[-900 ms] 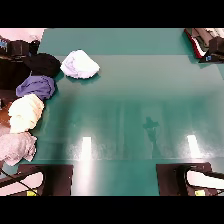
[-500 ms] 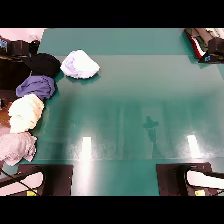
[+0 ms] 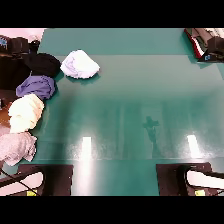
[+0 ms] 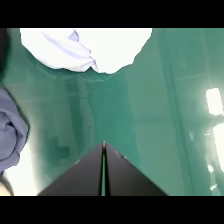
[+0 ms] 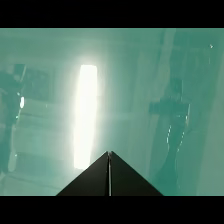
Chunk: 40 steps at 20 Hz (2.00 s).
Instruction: Fold the shirts.
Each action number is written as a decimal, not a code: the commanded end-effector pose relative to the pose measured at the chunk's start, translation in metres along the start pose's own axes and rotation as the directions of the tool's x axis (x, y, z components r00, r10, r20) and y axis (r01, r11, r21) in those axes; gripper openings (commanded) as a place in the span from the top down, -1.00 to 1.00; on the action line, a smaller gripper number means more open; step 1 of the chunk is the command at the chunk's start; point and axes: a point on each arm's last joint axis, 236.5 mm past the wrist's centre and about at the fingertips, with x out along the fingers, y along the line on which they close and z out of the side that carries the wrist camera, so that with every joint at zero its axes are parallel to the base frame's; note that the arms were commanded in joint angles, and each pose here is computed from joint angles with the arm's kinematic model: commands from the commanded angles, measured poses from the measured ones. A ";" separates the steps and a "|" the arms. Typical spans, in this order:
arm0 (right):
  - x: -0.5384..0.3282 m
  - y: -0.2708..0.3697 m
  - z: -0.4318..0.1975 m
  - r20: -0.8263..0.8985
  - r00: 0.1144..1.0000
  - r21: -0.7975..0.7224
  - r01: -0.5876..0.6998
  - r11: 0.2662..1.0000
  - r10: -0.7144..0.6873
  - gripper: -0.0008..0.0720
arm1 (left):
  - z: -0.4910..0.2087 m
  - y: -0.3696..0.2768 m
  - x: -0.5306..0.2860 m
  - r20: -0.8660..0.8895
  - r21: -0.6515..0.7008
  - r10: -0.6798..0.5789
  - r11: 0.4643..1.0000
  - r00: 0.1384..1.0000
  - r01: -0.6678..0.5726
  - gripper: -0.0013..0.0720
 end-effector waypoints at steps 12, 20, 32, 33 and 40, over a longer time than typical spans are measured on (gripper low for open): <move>0.003 0.018 0.022 0.091 0.995 -0.035 -0.027 0.999 0.030 0.93 | -0.042 0.008 0.281 -0.015 -0.293 -0.092 0.952 0.996 0.083 -0.42; 0.002 0.018 0.023 0.097 0.995 -0.035 -0.026 0.999 0.029 0.93 | -0.032 0.020 0.301 0.052 -0.322 -0.066 0.944 0.996 0.079 0.88; -0.077 0.041 0.079 0.488 0.870 -0.078 -0.032 0.996 0.066 0.93 | 0.082 -0.250 -0.060 0.160 0.318 -0.856 0.516 0.492 0.796 0.90; -0.090 0.044 0.082 0.525 0.848 -0.084 -0.032 0.996 0.072 0.93 | 0.068 -0.264 -0.083 0.123 0.354 -0.872 0.485 0.474 0.800 0.90; -0.117 0.054 0.065 0.547 0.833 -0.105 -0.028 0.994 0.081 0.93 | -0.014 -0.298 -0.039 -0.120 0.471 -0.680 0.603 0.724 0.644 0.90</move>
